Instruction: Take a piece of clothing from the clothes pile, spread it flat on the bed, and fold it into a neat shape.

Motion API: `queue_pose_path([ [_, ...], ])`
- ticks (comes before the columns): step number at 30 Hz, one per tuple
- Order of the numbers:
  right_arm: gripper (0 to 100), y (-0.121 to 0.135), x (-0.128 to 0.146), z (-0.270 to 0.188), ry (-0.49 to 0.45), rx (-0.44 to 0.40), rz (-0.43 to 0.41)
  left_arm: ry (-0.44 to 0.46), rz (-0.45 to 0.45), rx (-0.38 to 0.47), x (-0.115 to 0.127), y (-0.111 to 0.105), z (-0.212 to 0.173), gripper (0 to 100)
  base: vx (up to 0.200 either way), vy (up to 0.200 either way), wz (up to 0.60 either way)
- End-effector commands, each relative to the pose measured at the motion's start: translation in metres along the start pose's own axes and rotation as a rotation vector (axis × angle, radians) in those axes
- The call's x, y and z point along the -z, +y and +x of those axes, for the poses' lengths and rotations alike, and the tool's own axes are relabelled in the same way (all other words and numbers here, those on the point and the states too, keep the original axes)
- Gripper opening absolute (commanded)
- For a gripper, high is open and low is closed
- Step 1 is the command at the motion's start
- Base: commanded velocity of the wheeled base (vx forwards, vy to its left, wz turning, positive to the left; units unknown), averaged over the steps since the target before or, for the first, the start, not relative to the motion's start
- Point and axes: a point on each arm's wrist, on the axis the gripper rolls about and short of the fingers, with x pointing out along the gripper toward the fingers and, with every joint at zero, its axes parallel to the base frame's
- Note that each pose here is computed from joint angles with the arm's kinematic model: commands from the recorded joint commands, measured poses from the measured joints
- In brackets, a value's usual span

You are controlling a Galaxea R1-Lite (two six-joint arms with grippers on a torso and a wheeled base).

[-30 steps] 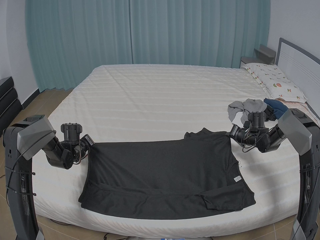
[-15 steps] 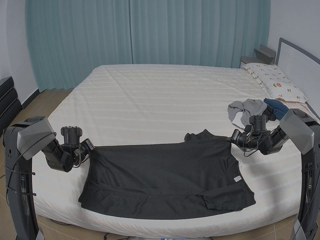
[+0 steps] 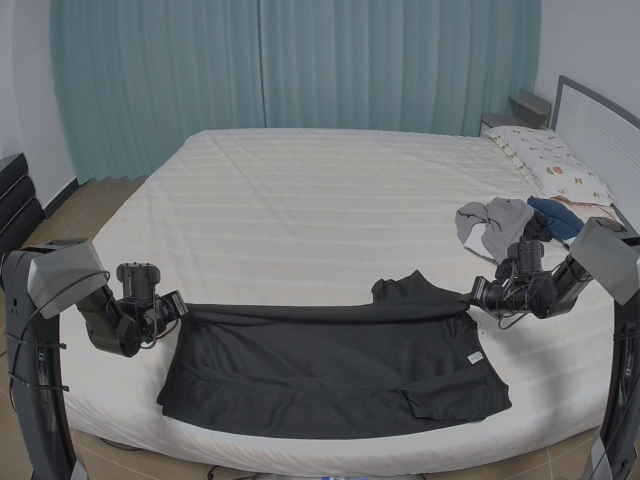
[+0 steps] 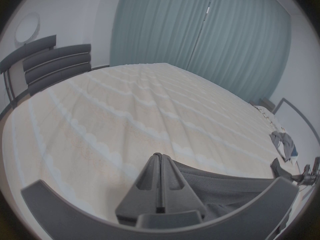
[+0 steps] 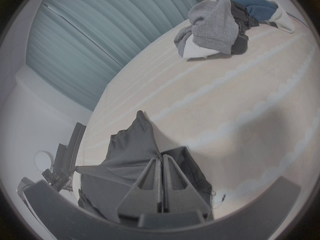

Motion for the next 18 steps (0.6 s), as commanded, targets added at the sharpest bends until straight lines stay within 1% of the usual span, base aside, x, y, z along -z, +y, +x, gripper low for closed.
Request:
queue_pose_path([
  [1, 0, -0.002, 0.008, -0.010, 0.023, 0.011, -0.010, 0.012, 0.046, 0.000, 0.010, 0.005, -0.006, 0, 0.000, 0.000, 0.00],
  [5, 0, -0.001, 0.015, -0.022, 0.047, 0.013, -0.038, -0.005, 0.095, 0.007, 0.017, 0.009, -0.013, 0, 0.000, 0.000, 0.00],
  [10, 0, 0.004, 0.021, -0.040, 0.073, -0.020, -0.051, -0.005, 0.121, -0.002, 0.025, 0.017, -0.021, 0, 0.000, 0.000, 0.00],
  [16, 0, -0.005, 0.030, -0.052, 0.098, 0.007, -0.067, -0.001, 0.126, 0.000, 0.035, 0.021, -0.029, 0, 0.000, 0.000, 0.00],
  [17, 0, -0.012, 0.036, -0.057, 0.116, 0.020, -0.075, 0.001, 0.129, 0.000, 0.038, 0.022, -0.033, 0, 0.000, 0.000, 0.00],
  [18, 0, -0.012, 0.039, -0.060, 0.125, 0.019, -0.082, 0.002, 0.130, 0.001, 0.040, 0.022, -0.035, 0, 0.000, 0.000, 0.00],
])
